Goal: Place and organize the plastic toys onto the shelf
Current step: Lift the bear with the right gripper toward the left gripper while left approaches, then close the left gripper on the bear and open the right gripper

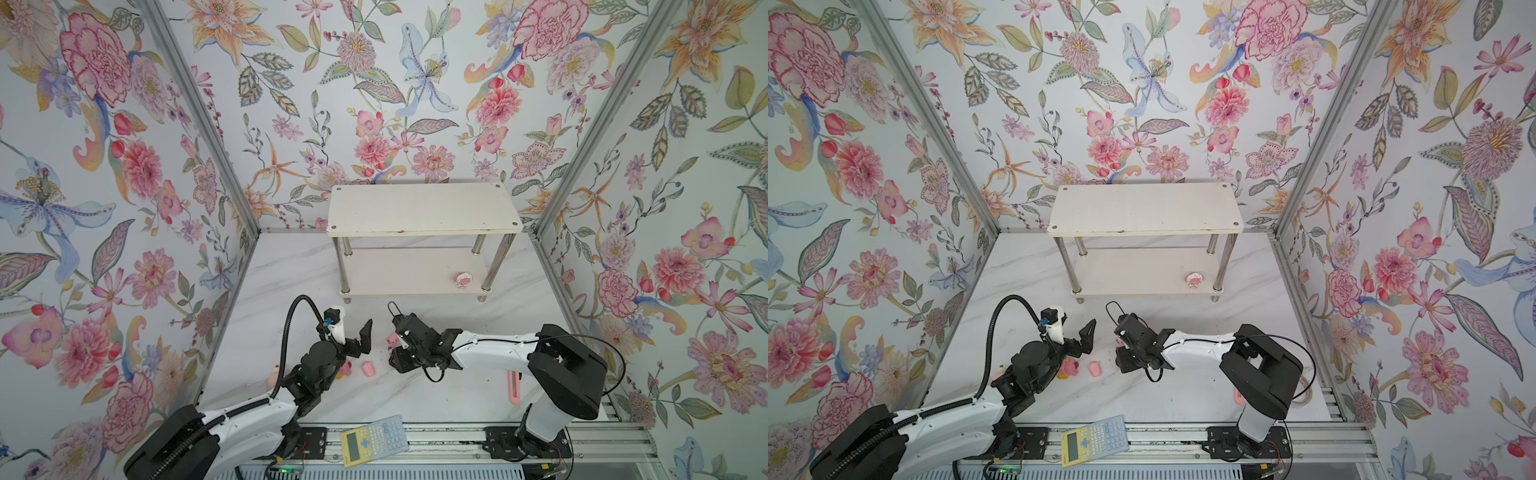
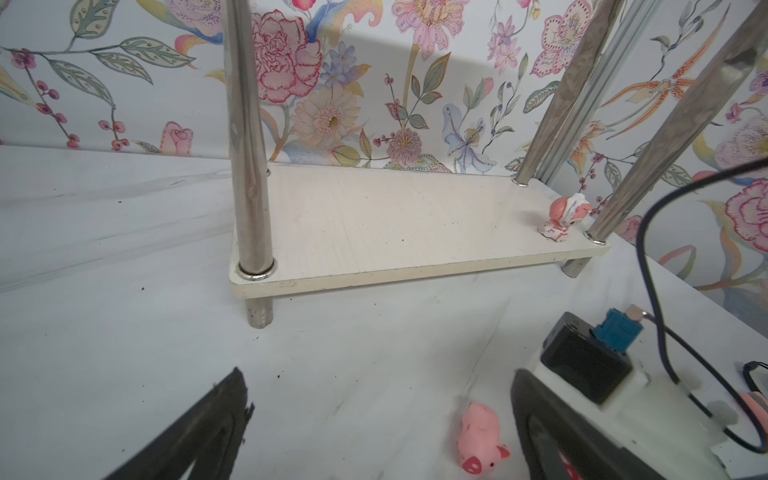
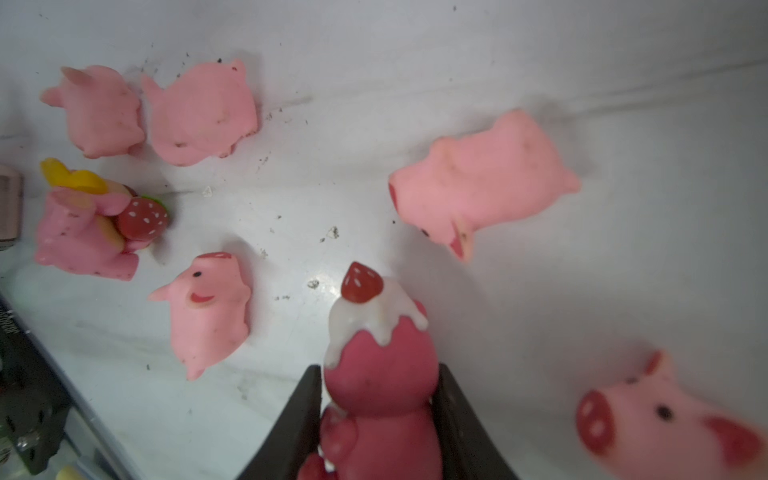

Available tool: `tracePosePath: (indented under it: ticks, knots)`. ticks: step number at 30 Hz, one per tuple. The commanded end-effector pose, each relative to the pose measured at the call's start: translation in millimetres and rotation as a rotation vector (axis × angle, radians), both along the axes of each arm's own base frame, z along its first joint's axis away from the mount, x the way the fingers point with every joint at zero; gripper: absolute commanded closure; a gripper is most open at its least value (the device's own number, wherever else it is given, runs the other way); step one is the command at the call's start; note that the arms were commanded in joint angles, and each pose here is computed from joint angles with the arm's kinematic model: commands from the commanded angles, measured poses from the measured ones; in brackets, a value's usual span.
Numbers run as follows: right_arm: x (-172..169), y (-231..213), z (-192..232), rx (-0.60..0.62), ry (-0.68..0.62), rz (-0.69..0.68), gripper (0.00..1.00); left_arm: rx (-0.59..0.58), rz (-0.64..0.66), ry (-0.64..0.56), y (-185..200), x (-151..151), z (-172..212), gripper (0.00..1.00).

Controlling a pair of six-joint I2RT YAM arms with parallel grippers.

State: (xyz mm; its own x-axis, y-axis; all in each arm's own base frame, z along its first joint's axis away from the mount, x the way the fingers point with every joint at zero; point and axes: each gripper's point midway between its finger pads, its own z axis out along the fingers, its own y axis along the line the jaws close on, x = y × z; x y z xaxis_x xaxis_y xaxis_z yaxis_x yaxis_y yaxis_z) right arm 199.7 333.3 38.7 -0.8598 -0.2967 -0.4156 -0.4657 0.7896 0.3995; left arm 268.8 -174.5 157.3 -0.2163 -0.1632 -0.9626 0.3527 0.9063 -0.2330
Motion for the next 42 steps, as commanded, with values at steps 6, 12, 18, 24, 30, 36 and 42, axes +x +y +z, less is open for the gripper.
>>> tracePosePath:
  ticks: [6,12,18,24,30,36,42]
  knots:
    - [5.7,15.8,121.6,0.649,-0.147,0.158,0.92,-0.123,-0.186,-0.114,-19.0,-21.9,36.7,0.0]
    - [-15.6,16.3,163.3,0.797,-0.237,0.335,0.93,-0.195,-0.343,-0.11,-47.6,-30.8,59.2,0.0]
    - [-19.4,13.3,173.7,0.785,-0.312,0.37,0.94,-0.297,-0.449,-0.111,-66.4,-36.6,88.5,0.01]
    - [-19.8,11.9,183.6,0.772,-0.372,0.4,0.94,-0.392,-0.565,-0.096,-76.9,-52.5,109.4,0.01]
    - [-26.2,11.6,204.8,0.774,-0.492,0.468,0.95,-0.419,-0.618,-0.023,-86.1,-56.4,110.5,0.02]
    - [-40.1,8.9,221.4,0.767,-0.657,0.541,0.95,-0.453,-0.689,0.01,-96.5,-62.0,117.9,0.21]
    - [-41.5,8.4,226.9,0.789,-0.648,0.563,0.95,-0.496,-0.765,0.001,-103.8,-69.9,126.8,0.37]
